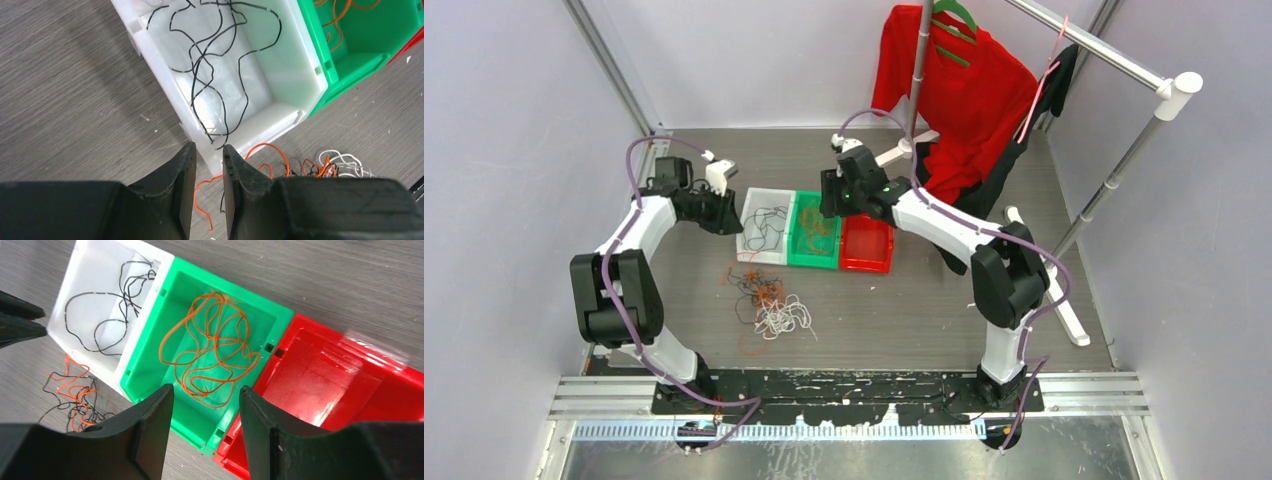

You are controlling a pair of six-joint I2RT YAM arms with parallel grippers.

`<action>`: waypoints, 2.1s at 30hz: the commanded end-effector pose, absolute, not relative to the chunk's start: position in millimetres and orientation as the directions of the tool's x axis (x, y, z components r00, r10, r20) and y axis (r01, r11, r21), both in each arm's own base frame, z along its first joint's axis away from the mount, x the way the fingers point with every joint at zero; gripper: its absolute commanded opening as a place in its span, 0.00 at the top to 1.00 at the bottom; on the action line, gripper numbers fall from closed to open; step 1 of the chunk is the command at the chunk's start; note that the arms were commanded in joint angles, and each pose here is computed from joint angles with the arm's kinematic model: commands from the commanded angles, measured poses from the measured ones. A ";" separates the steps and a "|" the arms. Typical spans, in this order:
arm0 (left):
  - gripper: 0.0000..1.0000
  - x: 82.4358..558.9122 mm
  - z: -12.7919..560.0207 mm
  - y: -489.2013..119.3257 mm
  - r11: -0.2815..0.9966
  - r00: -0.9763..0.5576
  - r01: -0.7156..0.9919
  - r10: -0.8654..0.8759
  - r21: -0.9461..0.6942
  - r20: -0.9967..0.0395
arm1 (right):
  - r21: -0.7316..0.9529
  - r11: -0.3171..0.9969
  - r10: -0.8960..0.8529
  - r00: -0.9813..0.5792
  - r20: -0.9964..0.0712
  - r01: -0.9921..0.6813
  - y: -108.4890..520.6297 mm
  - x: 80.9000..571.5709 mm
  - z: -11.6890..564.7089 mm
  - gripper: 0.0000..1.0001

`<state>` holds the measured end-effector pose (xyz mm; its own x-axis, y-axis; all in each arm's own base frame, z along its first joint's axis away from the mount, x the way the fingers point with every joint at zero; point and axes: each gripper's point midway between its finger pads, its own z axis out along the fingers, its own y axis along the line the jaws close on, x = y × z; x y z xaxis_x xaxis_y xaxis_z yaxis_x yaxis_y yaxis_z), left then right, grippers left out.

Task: Untangle the cables
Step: Adjust the bin at the center of the board, then untie the cable.

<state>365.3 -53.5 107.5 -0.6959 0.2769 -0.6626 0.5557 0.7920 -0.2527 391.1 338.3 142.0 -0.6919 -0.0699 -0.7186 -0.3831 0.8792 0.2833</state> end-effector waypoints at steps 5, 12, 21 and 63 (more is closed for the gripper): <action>0.74 399.0 114.1 -76.1 0.777 -0.642 0.578 0.246 -0.248 -0.726 | 0.352 0.868 0.027 -0.674 -0.738 -0.350 313.6 381.6 169.9 0.43; 0.77 420.5 116.4 -90.5 0.775 -0.627 0.582 0.232 -0.248 -0.744 | 0.370 0.875 0.079 -0.662 -0.745 -0.312 298.9 377.7 159.9 0.43; 0.78 451.5 150.1 -97.8 0.781 -0.583 0.577 0.190 -0.238 -0.790 | 0.393 0.858 0.111 -0.628 -0.770 -0.330 290.6 364.3 163.9 0.43; 0.63 316.4 69.9 -104.9 0.664 -0.730 0.656 0.437 -0.360 -0.525 | 0.475 0.755 0.125 -0.611 -0.781 -0.453 253.6 223.4 212.5 0.53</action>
